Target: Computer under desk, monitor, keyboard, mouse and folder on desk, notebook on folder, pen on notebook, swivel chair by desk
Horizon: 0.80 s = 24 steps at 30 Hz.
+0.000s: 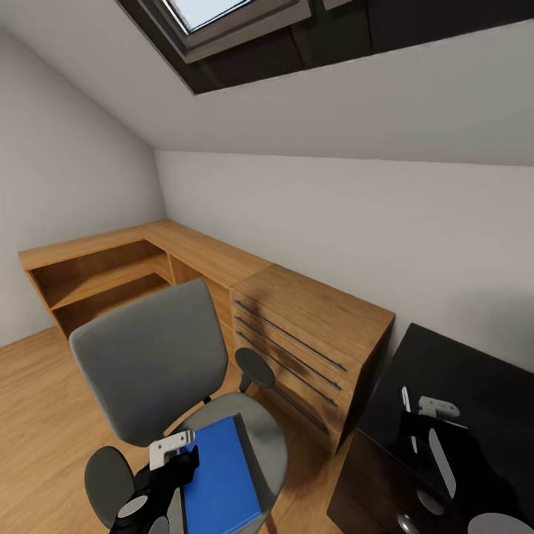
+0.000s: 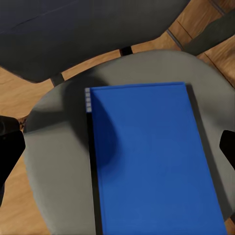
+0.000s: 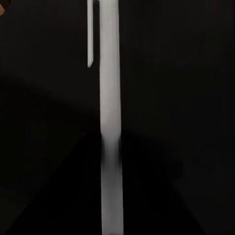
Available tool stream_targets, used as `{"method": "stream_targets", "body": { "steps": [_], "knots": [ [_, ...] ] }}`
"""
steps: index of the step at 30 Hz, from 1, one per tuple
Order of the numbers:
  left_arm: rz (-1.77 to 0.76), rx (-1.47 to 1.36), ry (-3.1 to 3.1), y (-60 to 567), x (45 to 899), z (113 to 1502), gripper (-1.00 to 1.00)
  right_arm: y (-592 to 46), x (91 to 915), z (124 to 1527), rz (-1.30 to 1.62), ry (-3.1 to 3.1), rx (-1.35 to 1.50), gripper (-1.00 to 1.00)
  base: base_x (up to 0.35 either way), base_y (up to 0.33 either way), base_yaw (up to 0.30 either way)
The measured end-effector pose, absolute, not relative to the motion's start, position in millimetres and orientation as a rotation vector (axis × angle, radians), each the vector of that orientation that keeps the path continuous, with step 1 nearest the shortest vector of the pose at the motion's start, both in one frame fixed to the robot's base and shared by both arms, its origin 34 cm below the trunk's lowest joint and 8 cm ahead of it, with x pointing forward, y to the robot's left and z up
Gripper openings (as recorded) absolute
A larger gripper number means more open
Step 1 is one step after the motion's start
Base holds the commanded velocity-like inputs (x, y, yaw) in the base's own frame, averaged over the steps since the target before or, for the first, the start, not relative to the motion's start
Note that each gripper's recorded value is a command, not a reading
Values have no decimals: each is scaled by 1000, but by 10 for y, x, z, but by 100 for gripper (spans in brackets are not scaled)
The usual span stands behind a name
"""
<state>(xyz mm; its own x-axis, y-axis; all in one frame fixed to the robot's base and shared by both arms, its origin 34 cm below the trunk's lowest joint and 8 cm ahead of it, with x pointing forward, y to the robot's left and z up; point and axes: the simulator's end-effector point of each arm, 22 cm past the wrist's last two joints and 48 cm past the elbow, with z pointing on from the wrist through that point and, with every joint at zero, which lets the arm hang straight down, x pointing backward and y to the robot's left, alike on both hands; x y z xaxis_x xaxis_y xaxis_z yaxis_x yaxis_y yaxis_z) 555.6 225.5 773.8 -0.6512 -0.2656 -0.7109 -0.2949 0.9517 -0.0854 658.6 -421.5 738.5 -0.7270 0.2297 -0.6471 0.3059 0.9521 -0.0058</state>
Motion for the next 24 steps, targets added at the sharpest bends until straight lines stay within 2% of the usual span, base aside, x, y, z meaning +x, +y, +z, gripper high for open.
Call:
{"method": "stream_targets", "body": {
  "steps": [24],
  "knots": [
    [47,-393,2312,2252,5553,7733,100,-4188,6466,7340,-146,2498,379,-100,0,0,0]
  ]
}}
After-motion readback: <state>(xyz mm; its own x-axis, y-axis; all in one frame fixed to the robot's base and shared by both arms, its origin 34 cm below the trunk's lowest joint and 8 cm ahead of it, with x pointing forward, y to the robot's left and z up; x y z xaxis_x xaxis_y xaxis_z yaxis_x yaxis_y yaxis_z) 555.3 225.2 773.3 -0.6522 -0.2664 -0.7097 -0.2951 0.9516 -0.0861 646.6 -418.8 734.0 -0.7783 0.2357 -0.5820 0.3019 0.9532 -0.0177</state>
